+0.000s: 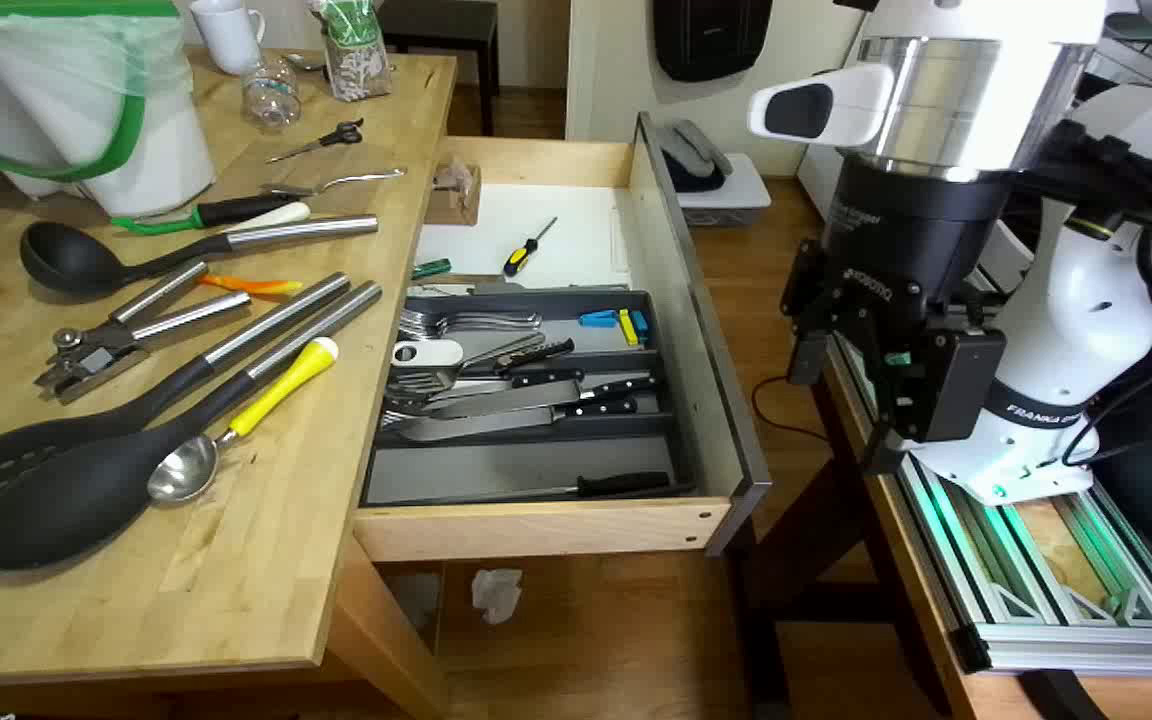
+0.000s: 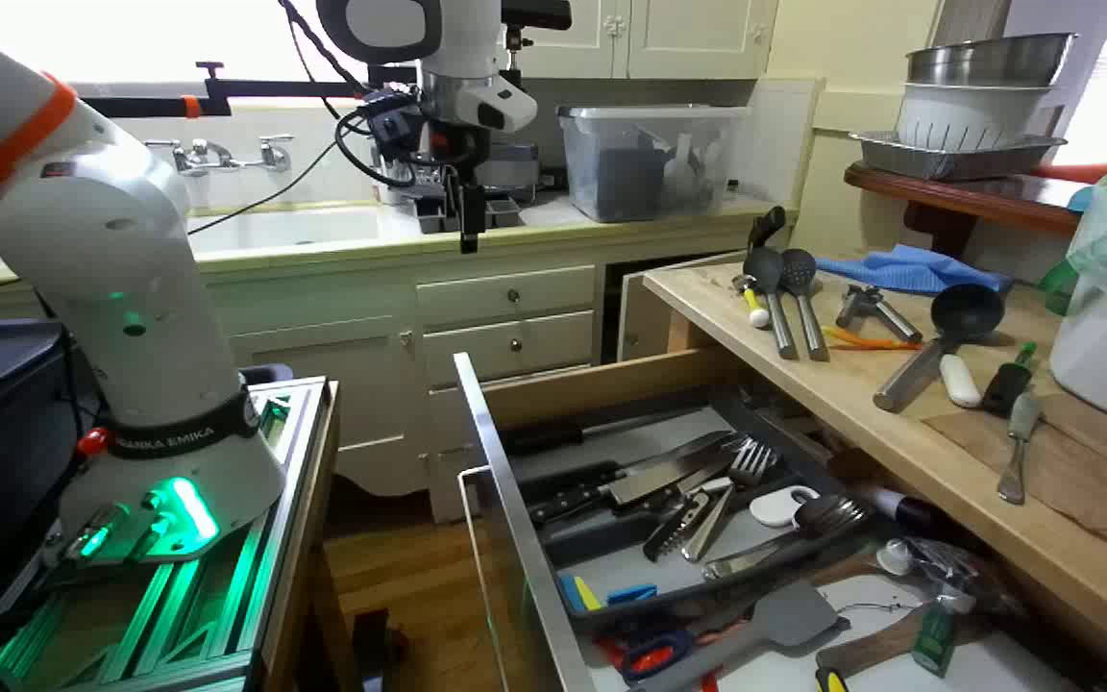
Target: Move the peeler to the right.
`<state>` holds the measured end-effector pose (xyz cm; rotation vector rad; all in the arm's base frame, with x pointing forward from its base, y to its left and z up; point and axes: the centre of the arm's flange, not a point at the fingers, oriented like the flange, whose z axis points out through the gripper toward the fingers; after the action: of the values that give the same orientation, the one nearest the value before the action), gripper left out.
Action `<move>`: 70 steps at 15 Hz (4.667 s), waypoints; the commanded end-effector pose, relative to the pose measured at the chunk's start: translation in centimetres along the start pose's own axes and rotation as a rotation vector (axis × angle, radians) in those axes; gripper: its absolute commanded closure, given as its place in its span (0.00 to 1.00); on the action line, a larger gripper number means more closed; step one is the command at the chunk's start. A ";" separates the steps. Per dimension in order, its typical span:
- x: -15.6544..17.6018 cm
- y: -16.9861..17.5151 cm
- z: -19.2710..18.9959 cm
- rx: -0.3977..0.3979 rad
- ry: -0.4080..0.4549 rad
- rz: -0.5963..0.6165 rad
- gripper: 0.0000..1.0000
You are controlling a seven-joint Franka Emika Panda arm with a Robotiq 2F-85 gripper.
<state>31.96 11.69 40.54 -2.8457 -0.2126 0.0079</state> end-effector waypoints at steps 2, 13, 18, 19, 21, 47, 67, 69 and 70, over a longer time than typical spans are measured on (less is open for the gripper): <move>-0.1 0.1 0.3 -0.001 -0.007 0.002 0.00; 0.0 0.1 0.4 -0.002 -0.010 0.003 0.00; 0.0 0.1 0.4 -0.002 -0.010 0.003 0.00; 0.0 0.1 0.4 -0.002 -0.010 0.003 0.00; 0.9 2.2 1.3 0.006 0.001 0.023 0.00; 12.3 23.2 2.7 -0.003 0.041 -0.224 0.00; 17.1 32.9 13.7 -0.259 0.072 -0.220 0.01; 17.4 33.4 14.6 -0.264 0.064 -0.231 0.18; 17.4 33.6 15.1 -0.263 0.057 -0.238 0.21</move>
<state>52.52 -12.85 18.79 -3.0421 -0.5525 -0.1595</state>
